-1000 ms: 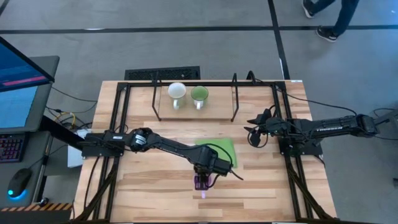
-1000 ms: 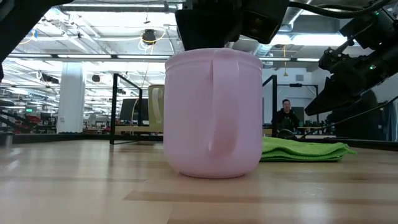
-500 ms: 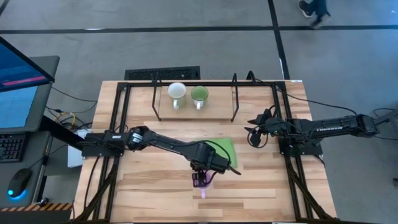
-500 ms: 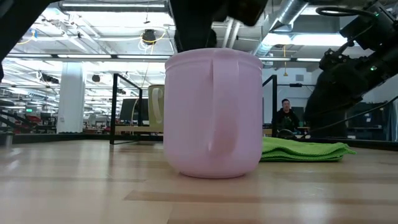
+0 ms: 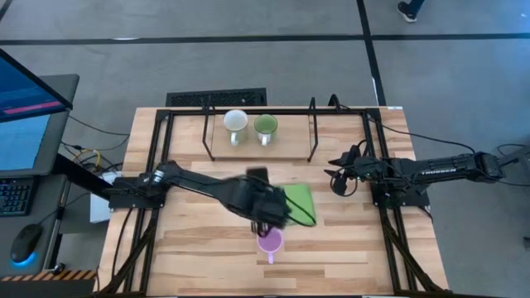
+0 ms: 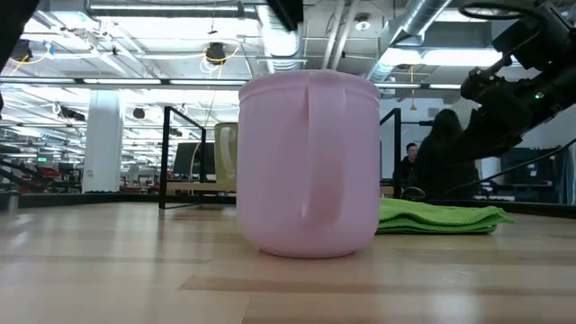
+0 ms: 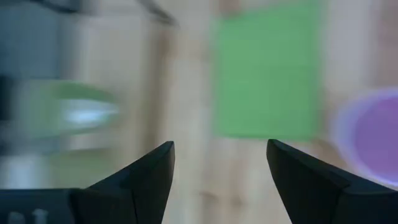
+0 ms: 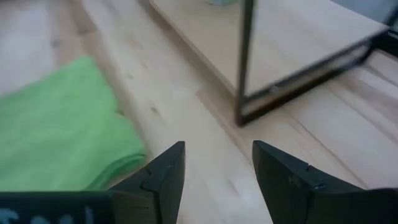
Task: Stack small to large cups/mugs on shelf
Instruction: Put the purple mug on the shelf
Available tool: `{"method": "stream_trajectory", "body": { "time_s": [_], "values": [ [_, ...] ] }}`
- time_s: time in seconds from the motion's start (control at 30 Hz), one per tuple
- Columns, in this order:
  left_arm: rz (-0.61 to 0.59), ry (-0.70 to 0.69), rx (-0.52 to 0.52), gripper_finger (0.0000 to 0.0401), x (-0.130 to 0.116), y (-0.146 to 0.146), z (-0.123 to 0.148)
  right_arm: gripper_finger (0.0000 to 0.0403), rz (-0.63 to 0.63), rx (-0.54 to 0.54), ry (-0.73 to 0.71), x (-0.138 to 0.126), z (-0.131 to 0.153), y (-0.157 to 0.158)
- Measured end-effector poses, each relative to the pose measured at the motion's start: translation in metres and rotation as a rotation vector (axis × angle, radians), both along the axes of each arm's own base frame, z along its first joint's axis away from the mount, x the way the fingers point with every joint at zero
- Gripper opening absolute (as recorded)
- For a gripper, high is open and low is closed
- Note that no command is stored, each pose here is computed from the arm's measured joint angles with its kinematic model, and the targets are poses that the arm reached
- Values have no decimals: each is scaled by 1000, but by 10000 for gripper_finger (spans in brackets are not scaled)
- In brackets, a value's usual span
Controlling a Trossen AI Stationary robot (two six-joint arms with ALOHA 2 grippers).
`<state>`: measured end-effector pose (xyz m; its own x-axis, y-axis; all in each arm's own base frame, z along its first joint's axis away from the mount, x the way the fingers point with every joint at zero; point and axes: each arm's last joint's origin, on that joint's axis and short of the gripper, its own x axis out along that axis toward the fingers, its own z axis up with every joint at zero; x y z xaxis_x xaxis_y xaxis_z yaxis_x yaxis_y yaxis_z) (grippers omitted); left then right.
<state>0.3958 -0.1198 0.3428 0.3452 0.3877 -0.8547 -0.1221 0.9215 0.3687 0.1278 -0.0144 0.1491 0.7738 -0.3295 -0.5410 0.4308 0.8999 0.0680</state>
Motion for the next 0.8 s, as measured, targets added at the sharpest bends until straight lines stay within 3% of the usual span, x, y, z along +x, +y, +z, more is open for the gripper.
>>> {"method": "stream_trajectory", "body": {
  "time_s": [0.07,0.23,0.4,0.6,0.8],
  "values": [
    [43,-79,98,247,-17,6,24,210,44,7,-25,2,2,1],
    [100,-289,187,247,-68,16,80,210,81,-12,-71,5,7,2],
    [151,-401,221,247,-122,27,104,210,94,-37,-106,7,10,1],
    [181,-554,203,247,-177,37,91,210,95,-41,-142,8,13,1],
    [121,-698,141,247,-214,44,42,210,146,-18,-185,10,17,3]
  ]
}}
